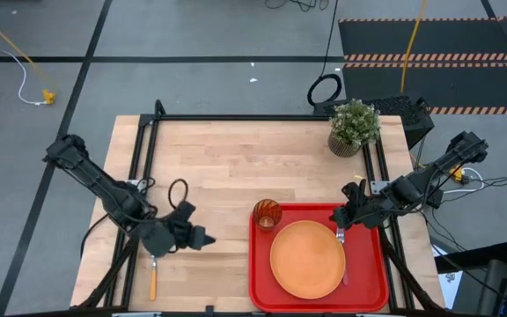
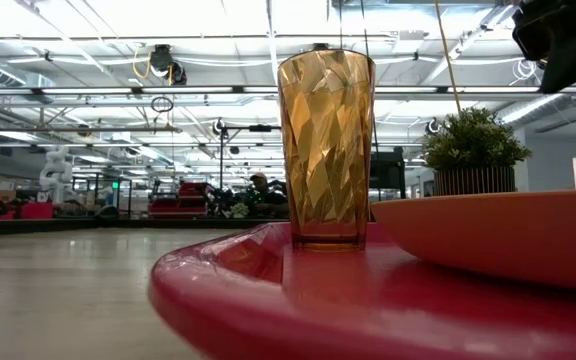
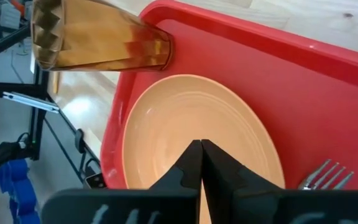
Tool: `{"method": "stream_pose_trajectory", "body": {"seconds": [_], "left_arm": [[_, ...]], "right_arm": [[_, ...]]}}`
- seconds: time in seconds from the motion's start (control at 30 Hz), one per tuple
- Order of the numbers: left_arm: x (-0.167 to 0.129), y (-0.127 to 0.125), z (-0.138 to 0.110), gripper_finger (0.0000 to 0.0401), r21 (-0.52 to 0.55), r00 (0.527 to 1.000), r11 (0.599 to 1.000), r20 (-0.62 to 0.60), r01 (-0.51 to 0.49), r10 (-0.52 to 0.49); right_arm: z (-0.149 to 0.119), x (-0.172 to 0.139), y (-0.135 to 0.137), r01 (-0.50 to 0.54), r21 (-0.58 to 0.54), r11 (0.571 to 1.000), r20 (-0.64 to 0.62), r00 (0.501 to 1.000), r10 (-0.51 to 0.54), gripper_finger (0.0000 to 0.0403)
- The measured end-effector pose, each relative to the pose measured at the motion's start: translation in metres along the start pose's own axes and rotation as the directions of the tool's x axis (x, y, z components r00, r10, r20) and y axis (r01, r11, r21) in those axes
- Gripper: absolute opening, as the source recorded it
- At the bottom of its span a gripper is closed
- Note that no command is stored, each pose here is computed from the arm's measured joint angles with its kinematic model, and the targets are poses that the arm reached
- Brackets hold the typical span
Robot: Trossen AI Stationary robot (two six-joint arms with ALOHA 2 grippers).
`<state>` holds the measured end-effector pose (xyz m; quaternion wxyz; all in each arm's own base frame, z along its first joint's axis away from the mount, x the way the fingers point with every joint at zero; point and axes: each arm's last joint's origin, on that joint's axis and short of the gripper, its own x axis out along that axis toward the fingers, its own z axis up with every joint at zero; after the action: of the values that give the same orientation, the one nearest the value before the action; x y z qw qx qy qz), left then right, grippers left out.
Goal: Pick and place plate/cup/fork/spoon on tray
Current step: Put the yellow spoon on the red tray to the right of the red fork
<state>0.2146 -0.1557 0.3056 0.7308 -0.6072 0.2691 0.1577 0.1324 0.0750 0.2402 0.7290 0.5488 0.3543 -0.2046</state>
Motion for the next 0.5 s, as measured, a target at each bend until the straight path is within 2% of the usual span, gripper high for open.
{"method": "stream_pose_trajectory", "body": {"seconds": [0.17,0.27,0.33,0.43,0.5], "left_arm": [[0.003,0.012,-0.016,0.0065,-0.090,0.980,0.986,-0.154,-0.141,0.126],[-0.004,0.014,-0.023,0.0065,-0.138,0.935,0.944,-0.236,-0.301,0.264],[-0.014,0.015,-0.024,0.0065,-0.129,0.868,0.882,-0.288,-0.454,0.404],[-0.027,0.019,-0.024,0.0065,-0.087,0.736,0.747,-0.284,-0.659,0.615],[-0.033,0.022,-0.024,0.0065,-0.073,0.661,0.668,-0.263,-0.740,0.703]], "right_arm": [[0.000,0.000,0.002,-0.022,0.011,1.000,-0.004,1.000,0.022,0.0000],[0.000,0.000,0.003,-0.027,0.014,1.000,-0.005,1.000,0.027,0.0000],[0.000,0.000,0.003,-0.027,0.015,1.000,-0.005,1.000,0.027,0.0000],[0.000,0.000,0.003,-0.027,0.015,1.000,-0.004,1.000,0.027,0.0000],[0.000,0.000,0.002,-0.022,0.014,1.000,-0.004,1.000,0.023,0.0000]]}}
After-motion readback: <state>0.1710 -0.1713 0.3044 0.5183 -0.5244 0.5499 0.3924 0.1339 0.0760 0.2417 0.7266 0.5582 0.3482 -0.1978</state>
